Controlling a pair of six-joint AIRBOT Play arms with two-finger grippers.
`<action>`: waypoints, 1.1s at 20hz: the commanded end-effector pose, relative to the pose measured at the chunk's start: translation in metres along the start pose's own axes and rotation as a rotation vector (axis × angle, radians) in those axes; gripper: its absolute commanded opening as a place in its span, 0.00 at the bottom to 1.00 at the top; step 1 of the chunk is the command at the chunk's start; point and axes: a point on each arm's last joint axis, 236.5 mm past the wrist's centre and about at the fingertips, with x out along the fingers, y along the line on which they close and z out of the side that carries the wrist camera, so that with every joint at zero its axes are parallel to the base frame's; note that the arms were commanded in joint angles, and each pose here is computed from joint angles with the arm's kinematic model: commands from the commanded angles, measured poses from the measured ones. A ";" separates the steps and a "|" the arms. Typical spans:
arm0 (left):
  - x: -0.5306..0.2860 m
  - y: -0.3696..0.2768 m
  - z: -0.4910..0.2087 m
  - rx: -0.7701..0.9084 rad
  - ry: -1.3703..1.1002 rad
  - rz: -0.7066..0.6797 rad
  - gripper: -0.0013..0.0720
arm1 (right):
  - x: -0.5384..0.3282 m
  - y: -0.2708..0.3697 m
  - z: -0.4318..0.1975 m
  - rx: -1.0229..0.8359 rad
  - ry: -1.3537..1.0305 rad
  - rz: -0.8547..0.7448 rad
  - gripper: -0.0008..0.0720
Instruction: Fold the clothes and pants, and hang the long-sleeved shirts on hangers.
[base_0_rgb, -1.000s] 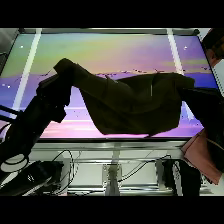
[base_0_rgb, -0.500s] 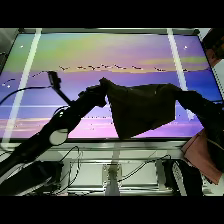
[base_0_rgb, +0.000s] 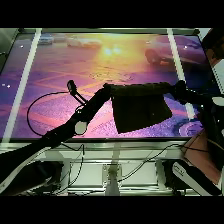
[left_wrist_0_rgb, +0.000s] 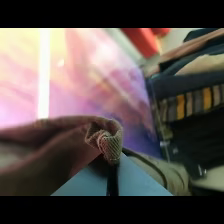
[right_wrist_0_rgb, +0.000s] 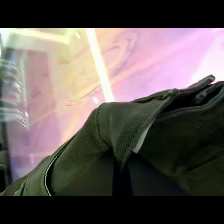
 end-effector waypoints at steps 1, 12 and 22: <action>-0.008 0.017 -0.049 -0.060 0.211 0.084 0.06 | 0.005 -0.013 -0.004 -0.103 0.155 -0.074 0.06; -0.076 0.057 -0.156 0.057 0.757 0.264 0.06 | -0.086 -0.109 -0.057 -0.322 0.641 -0.525 0.06; -0.046 0.088 -0.157 0.028 0.669 0.319 0.65 | -0.057 -0.156 -0.084 -0.286 0.596 -0.547 0.22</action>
